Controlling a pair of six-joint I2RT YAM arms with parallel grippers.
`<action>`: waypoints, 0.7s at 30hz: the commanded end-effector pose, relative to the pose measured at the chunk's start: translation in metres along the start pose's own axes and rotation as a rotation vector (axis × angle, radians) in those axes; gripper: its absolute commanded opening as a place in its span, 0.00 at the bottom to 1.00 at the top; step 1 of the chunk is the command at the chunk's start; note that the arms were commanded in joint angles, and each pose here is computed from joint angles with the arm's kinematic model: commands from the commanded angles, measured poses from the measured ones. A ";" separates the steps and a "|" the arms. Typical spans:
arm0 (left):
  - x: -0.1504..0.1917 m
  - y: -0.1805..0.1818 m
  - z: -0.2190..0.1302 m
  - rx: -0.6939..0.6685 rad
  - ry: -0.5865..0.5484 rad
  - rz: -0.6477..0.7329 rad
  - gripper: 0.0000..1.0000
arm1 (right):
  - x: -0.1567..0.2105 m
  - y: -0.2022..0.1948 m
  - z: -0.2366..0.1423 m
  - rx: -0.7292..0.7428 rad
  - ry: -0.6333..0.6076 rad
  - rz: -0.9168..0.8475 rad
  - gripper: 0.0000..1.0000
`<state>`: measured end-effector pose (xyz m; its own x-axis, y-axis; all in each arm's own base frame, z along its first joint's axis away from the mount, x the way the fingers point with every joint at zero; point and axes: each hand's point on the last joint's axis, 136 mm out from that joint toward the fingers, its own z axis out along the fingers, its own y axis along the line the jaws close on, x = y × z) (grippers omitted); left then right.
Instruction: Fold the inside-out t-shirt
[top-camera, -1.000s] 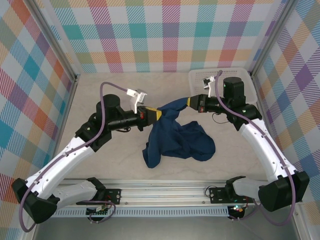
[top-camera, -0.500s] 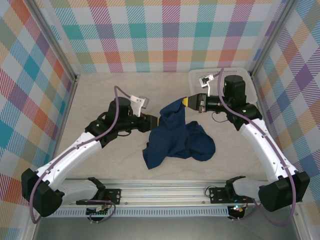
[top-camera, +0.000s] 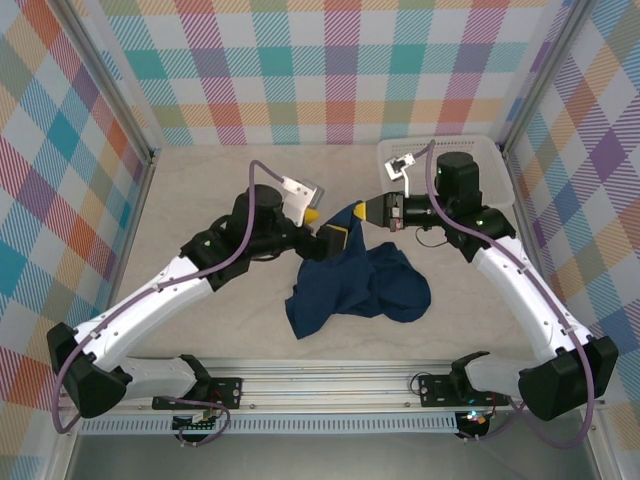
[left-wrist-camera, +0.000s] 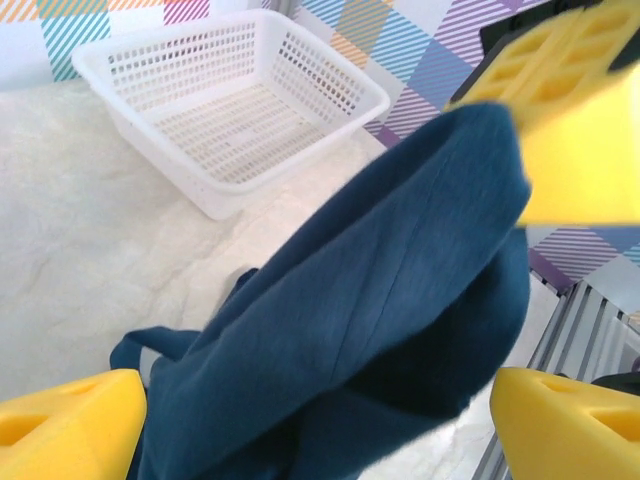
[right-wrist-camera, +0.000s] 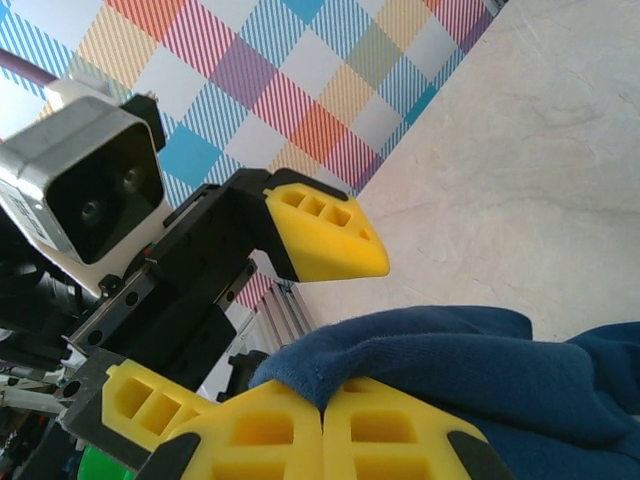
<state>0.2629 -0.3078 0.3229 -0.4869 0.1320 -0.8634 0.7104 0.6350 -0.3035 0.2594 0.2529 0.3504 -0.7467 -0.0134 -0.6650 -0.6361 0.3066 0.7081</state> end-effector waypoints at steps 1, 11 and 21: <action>-0.016 -0.008 0.008 0.007 -0.023 0.043 0.89 | 0.006 0.003 0.005 -0.036 0.027 -0.021 0.00; -0.009 0.032 0.030 -0.200 0.011 0.024 0.61 | 0.008 0.005 -0.002 0.012 0.015 -0.053 0.00; -0.008 0.037 0.016 -0.230 0.022 0.025 0.16 | 0.002 -0.026 -0.009 0.224 -0.021 -0.055 0.00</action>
<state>0.3085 -0.3031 0.2913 -0.5079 0.1854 -0.8412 0.5798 0.7958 -0.1747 0.2684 0.2449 0.3300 -0.7473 -0.0161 -0.6643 -0.6040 0.4333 0.6689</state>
